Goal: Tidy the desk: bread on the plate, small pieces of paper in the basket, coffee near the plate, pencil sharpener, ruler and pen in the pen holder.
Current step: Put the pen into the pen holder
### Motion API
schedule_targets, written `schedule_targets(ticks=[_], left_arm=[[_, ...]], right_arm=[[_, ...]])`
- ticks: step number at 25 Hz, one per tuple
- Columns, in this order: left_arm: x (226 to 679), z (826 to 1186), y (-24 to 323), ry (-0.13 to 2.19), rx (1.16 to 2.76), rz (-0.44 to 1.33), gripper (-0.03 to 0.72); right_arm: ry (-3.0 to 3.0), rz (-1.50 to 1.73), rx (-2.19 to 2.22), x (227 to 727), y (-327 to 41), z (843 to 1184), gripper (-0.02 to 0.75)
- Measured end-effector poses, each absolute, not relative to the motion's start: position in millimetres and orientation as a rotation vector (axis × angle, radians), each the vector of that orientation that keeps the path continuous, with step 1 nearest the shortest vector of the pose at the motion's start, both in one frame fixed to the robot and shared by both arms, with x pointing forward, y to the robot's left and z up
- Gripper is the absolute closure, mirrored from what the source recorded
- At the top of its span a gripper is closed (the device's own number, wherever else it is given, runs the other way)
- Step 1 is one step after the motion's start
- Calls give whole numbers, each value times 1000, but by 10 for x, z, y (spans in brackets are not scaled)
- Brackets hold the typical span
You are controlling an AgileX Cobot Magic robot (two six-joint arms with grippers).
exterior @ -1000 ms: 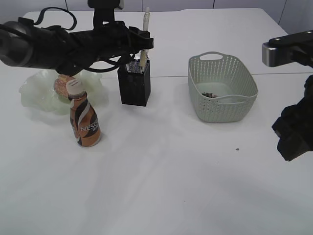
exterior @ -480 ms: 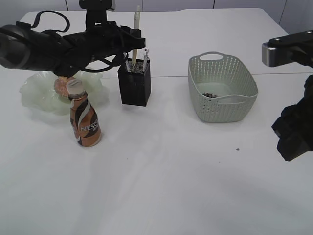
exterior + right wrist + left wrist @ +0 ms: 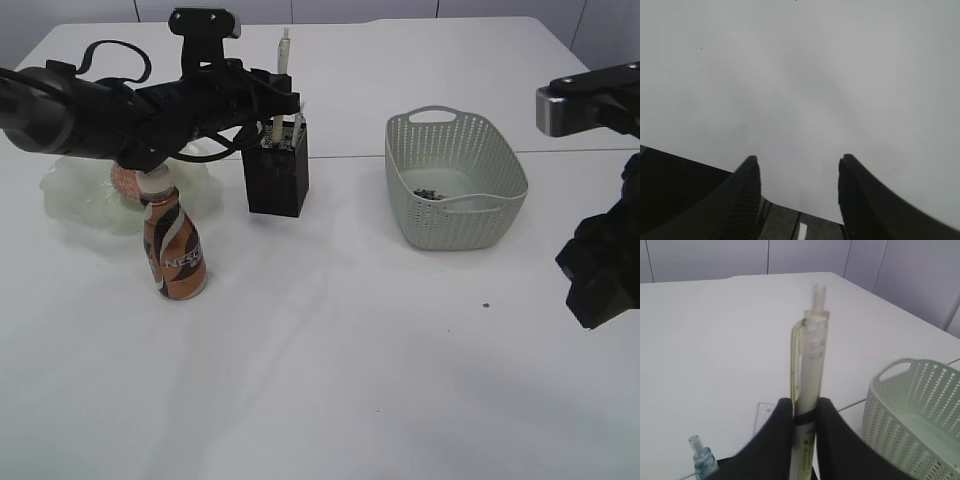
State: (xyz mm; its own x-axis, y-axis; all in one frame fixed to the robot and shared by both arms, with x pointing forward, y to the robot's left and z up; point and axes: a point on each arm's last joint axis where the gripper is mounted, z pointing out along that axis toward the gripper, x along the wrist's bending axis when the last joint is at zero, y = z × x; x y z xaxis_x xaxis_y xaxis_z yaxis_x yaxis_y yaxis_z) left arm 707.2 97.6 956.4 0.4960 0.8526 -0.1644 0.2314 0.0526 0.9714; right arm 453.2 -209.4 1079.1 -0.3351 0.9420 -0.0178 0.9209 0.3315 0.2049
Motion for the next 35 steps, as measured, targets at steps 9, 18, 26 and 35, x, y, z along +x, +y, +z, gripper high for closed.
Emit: schedule_targets(ticks=[9, 18, 26, 35], left_arm=[[7072, 9569, 974, 990, 1477, 617, 386], [7072, 9569, 974, 990, 1477, 617, 366], [7038, 9801, 1005, 994, 1472, 640, 390], [6918, 10226, 1137, 1100, 1529, 689, 427]], right_arm=[[2450, 239, 1729, 4532, -2094, 10791, 363], [2450, 239, 1729, 4532, -2094, 10791, 363], [2450, 239, 1729, 4532, -2094, 10791, 363], [2450, 239, 1729, 4532, -2094, 10791, 363]])
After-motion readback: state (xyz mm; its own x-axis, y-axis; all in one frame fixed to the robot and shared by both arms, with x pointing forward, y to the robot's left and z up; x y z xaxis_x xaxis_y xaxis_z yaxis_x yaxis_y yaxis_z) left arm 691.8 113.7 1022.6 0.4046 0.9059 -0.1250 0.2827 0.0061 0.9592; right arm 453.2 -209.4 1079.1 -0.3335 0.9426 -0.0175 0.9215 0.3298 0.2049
